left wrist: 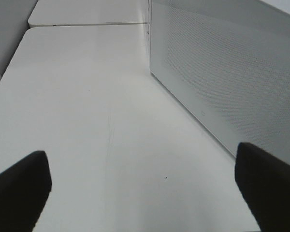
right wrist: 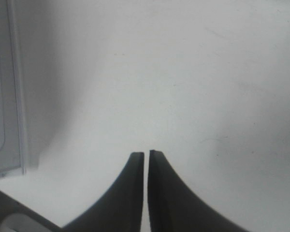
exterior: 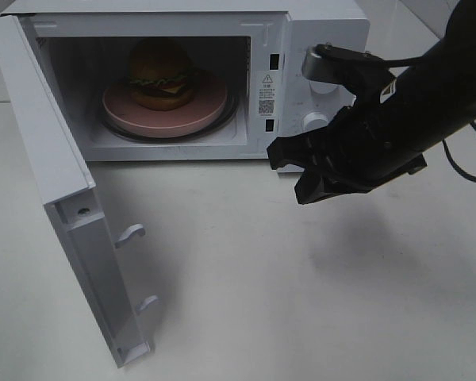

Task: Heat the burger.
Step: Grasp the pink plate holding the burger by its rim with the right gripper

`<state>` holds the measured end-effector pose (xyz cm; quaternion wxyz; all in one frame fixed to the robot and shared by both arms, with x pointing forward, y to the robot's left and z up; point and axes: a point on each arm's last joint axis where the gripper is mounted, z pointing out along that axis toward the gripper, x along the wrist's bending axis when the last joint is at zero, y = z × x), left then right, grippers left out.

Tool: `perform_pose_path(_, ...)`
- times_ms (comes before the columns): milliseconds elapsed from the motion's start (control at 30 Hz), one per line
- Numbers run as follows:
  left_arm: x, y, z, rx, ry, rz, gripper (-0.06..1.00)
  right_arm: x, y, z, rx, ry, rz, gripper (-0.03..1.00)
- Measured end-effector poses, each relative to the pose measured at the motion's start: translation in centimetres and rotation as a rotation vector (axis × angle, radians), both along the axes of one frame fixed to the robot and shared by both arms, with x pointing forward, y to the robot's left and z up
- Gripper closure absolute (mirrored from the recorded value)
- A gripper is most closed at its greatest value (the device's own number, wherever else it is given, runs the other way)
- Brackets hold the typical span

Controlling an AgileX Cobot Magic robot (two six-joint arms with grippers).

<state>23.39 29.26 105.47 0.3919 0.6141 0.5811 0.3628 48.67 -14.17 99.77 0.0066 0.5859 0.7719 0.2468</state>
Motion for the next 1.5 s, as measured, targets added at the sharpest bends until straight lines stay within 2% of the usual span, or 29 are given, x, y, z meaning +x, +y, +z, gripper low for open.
perform_pose_path(33,0.0,0.0,0.0,0.0,0.0,0.0,-0.03,0.0,0.0,0.0,0.0,0.0,0.0,0.92)
perform_pose_path(100,0.0,0.0,0.0,0.0,0.0,0.0,-0.03,-0.1,0.2,0.7,-0.05,-0.017,0.153,0.91)
perform_pose_path(133,0.0,0.0,0.0,0.0,0.0,0.0,-0.03,-0.1,0.2,0.7,-0.05,-0.017,0.153,0.91)
perform_pose_path(167,0.0,0.0,0.0,0.0,0.0,0.0,-0.03,-0.2,0.2,1.1,-0.081,-0.02,0.257,0.9)
perform_pose_path(200,0.0,0.0,0.0,0.0,0.0,0.0,-0.03,-0.2,0.2,1.1,-0.081,-0.02,0.257,0.9)
perform_pose_path(233,0.0,0.0,0.0,0.0,0.0,0.0,-0.03,-0.3,0.3,1.4,-0.111,-0.035,0.363,0.9)
perform_pose_path(267,0.0,0.0,0.0,0.0,0.0,0.0,-0.03,-0.3,0.3,1.6,-0.128,-0.047,0.416,0.89)
perform_pose_path(300,0.0,0.0,0.0,0.0,0.0,0.0,-0.03,-0.3,0.3,1.6,-0.128,-0.047,0.416,0.89)
perform_pose_path(367,0.0,0.0,0.0,0.0,0.0,0.0,-0.03,-0.4,0.1,2.0,-0.206,-0.094,0.611,0.88)
perform_pose_path(467,0.0,0.0,0.0,0.0,0.0,0.0,-0.03,-0.4,-0.1,2.0,-0.234,-0.109,0.67,0.88)
perform_pose_path(500,0.0,0.0,0.0,0.0,0.0,0.0,-0.03,-0.5,-0.3,2.0,-0.282,-0.134,0.785,0.87)
perform_pose_path(533,0.0,0.0,0.0,0.0,0.0,0.0,-0.03,-0.5,-0.4,2.0,-0.305,-0.147,0.842,0.87)
perform_pose_path(567,0.0,0.0,0.0,0.0,0.0,0.0,-0.03,-0.5,-0.4,2.0,-0.305,-0.147,0.842,0.87)
perform_pose_path(600,0.0,0.0,0.0,0.0,0.0,0.0,-0.03,-0.5,-0.5,1.9,-0.342,-0.176,0.938,0.86)
perform_pose_path(667,0.0,0.0,0.0,0.0,0.0,0.0,-0.03,-0.4,-0.6,2.0,-0.356,-0.192,0.978,0.86)
perform_pose_path(733,0.0,0.0,0.0,0.0,0.0,0.0,-0.03,-0.2,-0.7,2.2,-0.421,-0.261,1.147,0.84)
perform_pose_path(833,0.0,0.0,0.0,0.0,0.0,0.0,-0.03,-0.2,-0.7,2.2,-0.439,-0.277,1.189,0.83)
perform_pose_path(900,0.0,0.0,0.0,0.0,0.0,0.0,-0.03,0.1,-1.1,2.2,-0.529,-0.324,1.338,0.78)
perform_pose_path(933,0.0,0.0,0.0,0.0,0.0,0.0,-0.03,0.1,-1.1,2.2,-0.529,-0.324,1.338,0.78)
perform_pose_path(1000,0.0,0.0,0.0,0.0,0.0,0.0,-0.03,0.5,-1.4,2.2,-0.602,-0.354,1.405,0.66)
perform_pose_path(1100,0.0,0.0,0.0,0.0,0.0,0.0,-0.03,0.6,-1.5,2.2,-0.627,-0.365,1.419,0.63)
perform_pose_path(1133,0.0,0.0,0.0,0.0,0.0,0.0,-0.03,0.9,-1.7,2.3,-0.673,-0.391,1.43,0.56)
perform_pose_path(1200,0.0,0.0,0.0,0.0,0.0,0.0,-0.03,1.1,-1.7,2.4,-0.695,-0.401,1.435,0.52)
perform_pose_path(1267,0.0,0.0,0.0,0.0,0.0,0.0,-0.03,1.6,-1.7,2.5,-0.734,-0.449,1.412,0.35)
perform_pose_path(1367,0.0,0.0,0.0,0.0,0.0,0.0,-0.03,1.7,-1.7,2.6,-0.733,-0.454,1.389,0.29)
perform_pose_path(1433,0.0,0.0,0.0,0.0,0.0,0.0,-0.03,1.8,-1.5,2.7,-0.728,-0.462,1.313,0.1)
perform_pose_path(1500,0.0,0.0,0.0,0.0,0.0,0.0,-0.03,1.8,-1.4,2.7,-0.74,-0.469,1.317,0.08)
